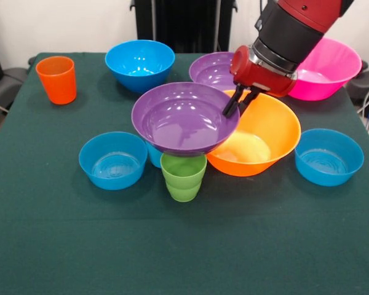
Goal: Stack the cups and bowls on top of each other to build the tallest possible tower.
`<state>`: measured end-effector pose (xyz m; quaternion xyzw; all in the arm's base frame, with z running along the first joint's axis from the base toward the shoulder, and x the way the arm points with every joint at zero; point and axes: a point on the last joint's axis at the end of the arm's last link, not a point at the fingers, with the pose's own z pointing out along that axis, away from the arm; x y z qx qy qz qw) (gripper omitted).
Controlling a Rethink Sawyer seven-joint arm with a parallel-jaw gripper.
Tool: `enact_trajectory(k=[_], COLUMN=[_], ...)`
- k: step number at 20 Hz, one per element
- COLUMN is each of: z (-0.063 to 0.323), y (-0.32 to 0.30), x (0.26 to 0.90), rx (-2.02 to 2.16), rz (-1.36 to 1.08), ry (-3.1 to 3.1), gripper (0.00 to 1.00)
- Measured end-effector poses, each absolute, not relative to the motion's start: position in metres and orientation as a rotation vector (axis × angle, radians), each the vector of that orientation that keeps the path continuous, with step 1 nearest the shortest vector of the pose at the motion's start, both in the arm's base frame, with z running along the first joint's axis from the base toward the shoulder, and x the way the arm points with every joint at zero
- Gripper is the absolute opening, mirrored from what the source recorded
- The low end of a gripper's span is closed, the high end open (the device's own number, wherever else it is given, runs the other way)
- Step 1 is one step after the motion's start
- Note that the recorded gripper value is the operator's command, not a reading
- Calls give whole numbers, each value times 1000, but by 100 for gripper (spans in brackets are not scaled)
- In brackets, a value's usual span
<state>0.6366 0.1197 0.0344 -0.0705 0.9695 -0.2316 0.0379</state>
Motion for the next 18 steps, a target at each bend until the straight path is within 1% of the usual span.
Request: enact_trajectory(k=[18], z=[37], y=[123], x=[645], rx=[-218], rz=[-705], ry=[2963], gripper=[0])
